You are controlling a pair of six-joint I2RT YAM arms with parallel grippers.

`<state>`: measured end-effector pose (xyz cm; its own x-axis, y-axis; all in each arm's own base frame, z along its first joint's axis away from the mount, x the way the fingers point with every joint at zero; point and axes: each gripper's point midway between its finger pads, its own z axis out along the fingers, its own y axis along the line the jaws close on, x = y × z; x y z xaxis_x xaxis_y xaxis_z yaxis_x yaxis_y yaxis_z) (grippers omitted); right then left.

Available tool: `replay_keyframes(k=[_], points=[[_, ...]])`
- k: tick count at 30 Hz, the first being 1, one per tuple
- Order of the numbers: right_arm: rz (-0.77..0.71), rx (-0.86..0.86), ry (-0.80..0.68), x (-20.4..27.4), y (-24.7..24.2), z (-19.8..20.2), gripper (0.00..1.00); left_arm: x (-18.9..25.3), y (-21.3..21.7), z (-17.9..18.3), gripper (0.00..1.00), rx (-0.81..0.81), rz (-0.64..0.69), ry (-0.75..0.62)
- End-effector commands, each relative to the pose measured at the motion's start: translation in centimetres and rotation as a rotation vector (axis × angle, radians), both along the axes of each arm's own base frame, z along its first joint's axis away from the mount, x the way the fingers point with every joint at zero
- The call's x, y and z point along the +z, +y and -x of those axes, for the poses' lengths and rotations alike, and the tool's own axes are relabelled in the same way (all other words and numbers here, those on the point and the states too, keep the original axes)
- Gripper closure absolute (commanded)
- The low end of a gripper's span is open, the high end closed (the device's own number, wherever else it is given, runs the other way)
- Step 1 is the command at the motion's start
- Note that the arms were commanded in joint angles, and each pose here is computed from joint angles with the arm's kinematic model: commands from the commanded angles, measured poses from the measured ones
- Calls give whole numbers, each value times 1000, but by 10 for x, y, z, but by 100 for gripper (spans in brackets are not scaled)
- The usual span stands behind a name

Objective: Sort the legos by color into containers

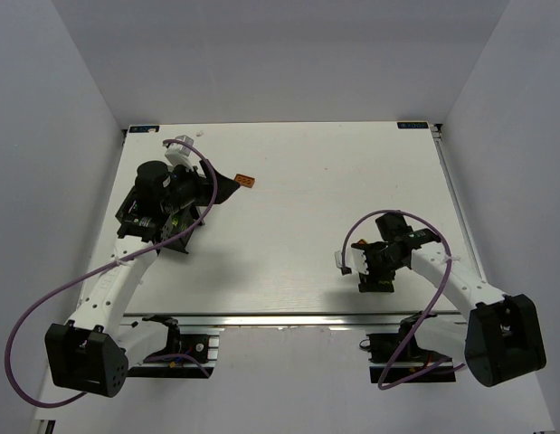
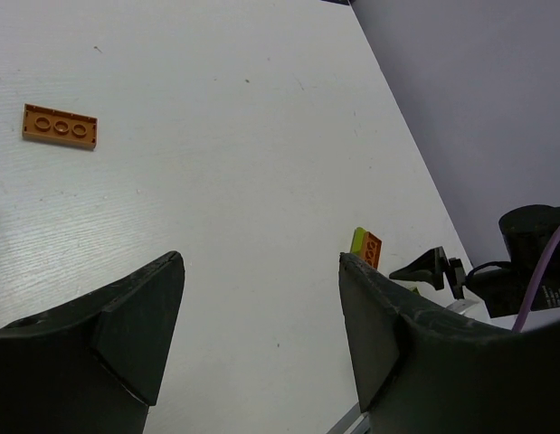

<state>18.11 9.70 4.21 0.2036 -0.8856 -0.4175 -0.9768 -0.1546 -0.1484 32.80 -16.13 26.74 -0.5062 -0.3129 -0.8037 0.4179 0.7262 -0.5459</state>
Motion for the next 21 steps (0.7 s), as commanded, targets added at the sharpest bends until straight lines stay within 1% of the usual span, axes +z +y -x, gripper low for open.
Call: replay_keyframes(k=[1,9,14,17,21], points=[[52,-57,-20,-8,-10,-8,17,4,0,4,21,2,1,-20],[105,-76,27,-27,-19,-2,20,6,0,5,21,-1,3,-24],[124,-93,50,-32,-21,-2,25,7,0,5,21,0,3,-29],[116,-105,50,-30,-20,-3,25,7,0,6,21,-1,4,-28],[97,-124,25,-24,-18,-7,23,8,0,6,21,-2,6,-29]])
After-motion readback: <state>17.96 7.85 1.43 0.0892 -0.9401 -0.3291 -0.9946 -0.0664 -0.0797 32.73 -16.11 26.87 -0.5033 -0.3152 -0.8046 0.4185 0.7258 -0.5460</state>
